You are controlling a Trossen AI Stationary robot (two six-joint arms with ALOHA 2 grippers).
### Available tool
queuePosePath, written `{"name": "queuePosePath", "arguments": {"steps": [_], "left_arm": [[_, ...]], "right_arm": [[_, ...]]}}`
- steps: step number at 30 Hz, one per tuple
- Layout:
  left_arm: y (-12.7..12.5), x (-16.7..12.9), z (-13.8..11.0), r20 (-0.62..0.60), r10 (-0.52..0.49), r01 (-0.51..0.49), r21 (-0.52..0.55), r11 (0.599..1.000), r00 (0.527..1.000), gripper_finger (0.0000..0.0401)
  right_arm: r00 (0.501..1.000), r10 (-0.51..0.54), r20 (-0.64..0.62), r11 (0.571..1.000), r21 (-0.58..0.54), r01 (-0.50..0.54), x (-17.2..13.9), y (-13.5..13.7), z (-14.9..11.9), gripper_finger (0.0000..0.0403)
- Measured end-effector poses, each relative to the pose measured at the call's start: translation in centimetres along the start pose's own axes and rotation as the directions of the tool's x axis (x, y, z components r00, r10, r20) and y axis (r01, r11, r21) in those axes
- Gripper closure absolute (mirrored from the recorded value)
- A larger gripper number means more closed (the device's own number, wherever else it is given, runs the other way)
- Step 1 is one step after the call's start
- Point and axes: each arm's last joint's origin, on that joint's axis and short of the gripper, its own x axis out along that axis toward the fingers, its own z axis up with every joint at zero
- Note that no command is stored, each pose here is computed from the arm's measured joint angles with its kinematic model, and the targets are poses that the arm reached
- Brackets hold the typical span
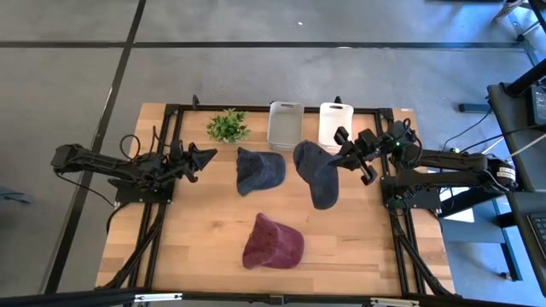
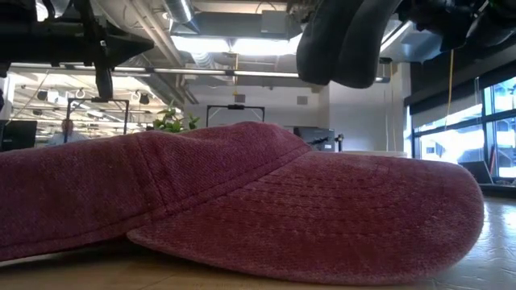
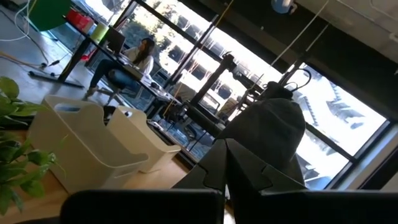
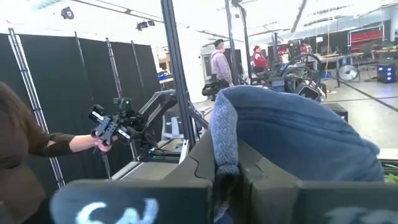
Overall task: Pick & Place hat
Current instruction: Put the right blue cap into the white bin
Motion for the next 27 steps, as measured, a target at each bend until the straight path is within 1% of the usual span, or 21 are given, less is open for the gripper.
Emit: {"name": "queuePosePath", "arguments": {"steps": [5,9,11,14,16,22,24,27], "left_arm": [[0.0,0.3,-0.3,-0.025,0.014,-0.015,-0.011,1.000,1.000,0.0397],[-0.3,0.8,-0.2,-0.021,0.054,-0.054,-0.007,0.999,0.998,0.0397],[-0.8,1.3,-0.1,-0.038,0.045,-0.046,-0.014,0.999,0.998,0.0397],[-1.8,2.5,0.1,-0.068,0.004,-0.005,-0.019,1.000,0.998,0.0397],[-2.8,3.5,0.4,-0.070,-0.021,0.021,0.002,1.000,0.997,0.0397],[-5.8,7.7,1.0,-0.082,-0.055,0.064,0.117,0.991,0.995,0.0397],[-6.6,9.4,1.2,-0.097,-0.083,0.094,0.124,0.988,0.992,0.0397],[-7.7,12.0,1.5,-0.141,-0.157,0.175,0.122,0.977,0.977,0.0397]], "right_arm": [[1.000,0.016,-0.005,1.000,0.011,-0.016,0.0,0.0,0.0,0.0385],[0.999,0.038,-0.008,0.999,0.011,-0.038,0.0,0.1,0.0,0.0386],[0.999,0.039,-0.006,0.999,0.010,-0.039,0.0,0.1,0.0,0.0387],[0.998,0.050,0.024,0.999,-0.020,-0.049,0.0,0.3,0.4,0.0387],[0.996,0.066,0.062,0.997,-0.054,-0.062,0.0,0.4,0.9,0.0387],[0.974,0.129,0.186,0.984,-0.149,-0.101,-0.3,1.2,2.4,0.0387],[0.962,0.152,0.225,0.975,-0.194,-0.108,-0.4,1.5,2.9,0.0385],[0.944,0.185,0.273,0.961,-0.253,-0.115,-0.6,1.9,3.6,0.0385]]}}
